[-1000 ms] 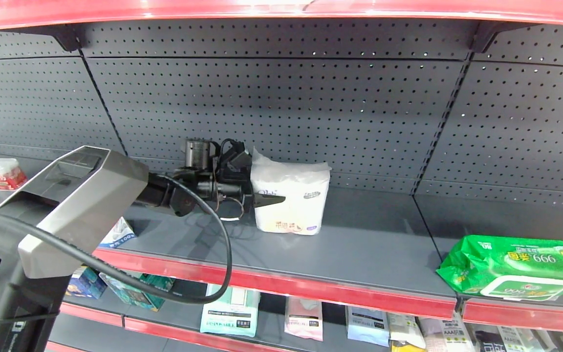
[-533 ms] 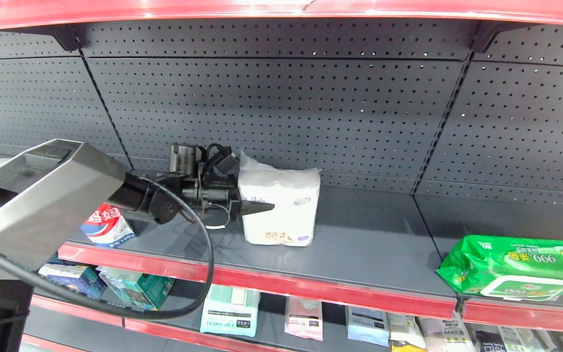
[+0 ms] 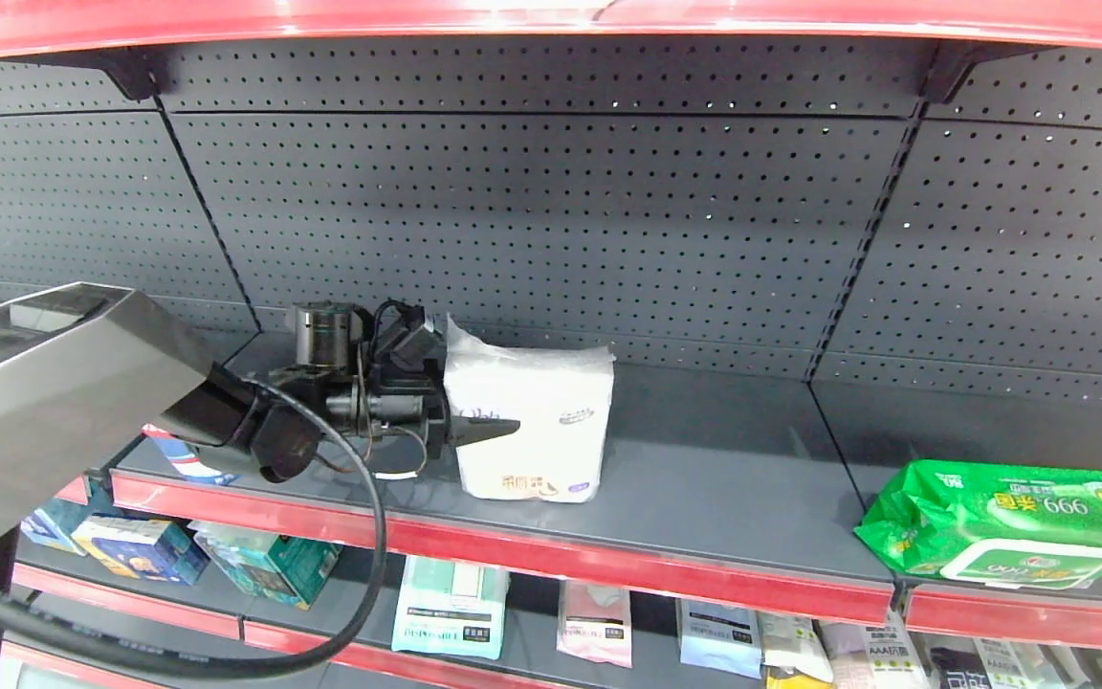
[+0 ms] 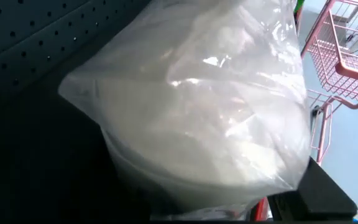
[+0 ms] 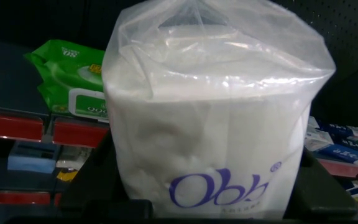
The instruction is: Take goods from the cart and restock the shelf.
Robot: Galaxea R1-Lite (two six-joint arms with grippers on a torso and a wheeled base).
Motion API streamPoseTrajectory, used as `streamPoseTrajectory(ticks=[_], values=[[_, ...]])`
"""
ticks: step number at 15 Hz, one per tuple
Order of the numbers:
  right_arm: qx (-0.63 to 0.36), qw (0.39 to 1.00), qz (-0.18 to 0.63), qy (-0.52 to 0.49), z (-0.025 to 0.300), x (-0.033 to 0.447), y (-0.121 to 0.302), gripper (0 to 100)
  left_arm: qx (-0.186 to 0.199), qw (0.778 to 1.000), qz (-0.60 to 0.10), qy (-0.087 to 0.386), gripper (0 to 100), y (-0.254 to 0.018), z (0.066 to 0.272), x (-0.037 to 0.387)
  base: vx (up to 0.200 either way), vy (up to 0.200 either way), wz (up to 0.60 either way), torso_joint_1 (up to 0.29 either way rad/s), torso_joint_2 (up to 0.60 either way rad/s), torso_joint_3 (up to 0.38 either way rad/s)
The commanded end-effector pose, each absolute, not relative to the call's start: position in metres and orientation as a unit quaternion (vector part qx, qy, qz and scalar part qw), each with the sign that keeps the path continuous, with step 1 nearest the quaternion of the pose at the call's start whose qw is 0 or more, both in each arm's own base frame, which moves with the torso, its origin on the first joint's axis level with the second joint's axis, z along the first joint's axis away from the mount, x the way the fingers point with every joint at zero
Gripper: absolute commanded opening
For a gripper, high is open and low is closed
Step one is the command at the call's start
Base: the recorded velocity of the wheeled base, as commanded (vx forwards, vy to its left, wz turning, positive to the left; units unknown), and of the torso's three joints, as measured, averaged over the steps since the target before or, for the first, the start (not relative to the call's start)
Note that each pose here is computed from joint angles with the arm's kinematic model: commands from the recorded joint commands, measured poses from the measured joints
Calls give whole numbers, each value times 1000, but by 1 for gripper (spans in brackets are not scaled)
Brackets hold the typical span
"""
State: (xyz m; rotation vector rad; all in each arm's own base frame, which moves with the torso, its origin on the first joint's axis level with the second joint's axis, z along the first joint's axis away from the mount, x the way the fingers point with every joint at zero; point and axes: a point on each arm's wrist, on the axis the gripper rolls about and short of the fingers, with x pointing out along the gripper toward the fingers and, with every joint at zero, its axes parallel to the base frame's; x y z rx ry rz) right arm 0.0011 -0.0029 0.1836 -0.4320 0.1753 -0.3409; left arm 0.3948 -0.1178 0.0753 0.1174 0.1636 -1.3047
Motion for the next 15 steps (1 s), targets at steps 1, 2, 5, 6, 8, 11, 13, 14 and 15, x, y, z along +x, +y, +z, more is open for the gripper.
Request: streamPoseTrajectory(ticks=[1,2,5,6,8,11,13,14,15], values=[[-213,959,-168,86,184,1,-3,0,52,789,-607,80,0,-115,72,388,0,0,0,0,0,0],[-213,959,-168,86,184,1,-3,0,51,788,-608,78,0,-114,72,385,0,0,0,0,0,0],[-214,958,-168,87,184,2,-3,0,50,787,-610,77,0,-109,75,380,0,0,0,0,0,0],[-214,958,-167,88,184,2,-3,0,48,784,-613,79,0,-108,75,376,0,0,0,0,0,0],[-214,958,-168,87,184,2,-3,0,46,782,-616,80,0,-107,78,369,0,0,0,0,0,0],[-214,958,-168,87,185,2,-3,0,48,784,-614,76,0,-105,77,368,0,0,0,0,0,0],[-214,958,-169,87,185,2,-3,0,51,785,-613,72,0,-103,71,362,0,0,0,0,0,0],[-214,958,-169,87,185,2,-3,0,50,785,-613,72,0,-102,69,359,0,0,0,0,0,0],[-214,958,-169,87,185,2,-3,0,50,785,-613,72,0,-101,67,358,0,0,0,0,0,0]])
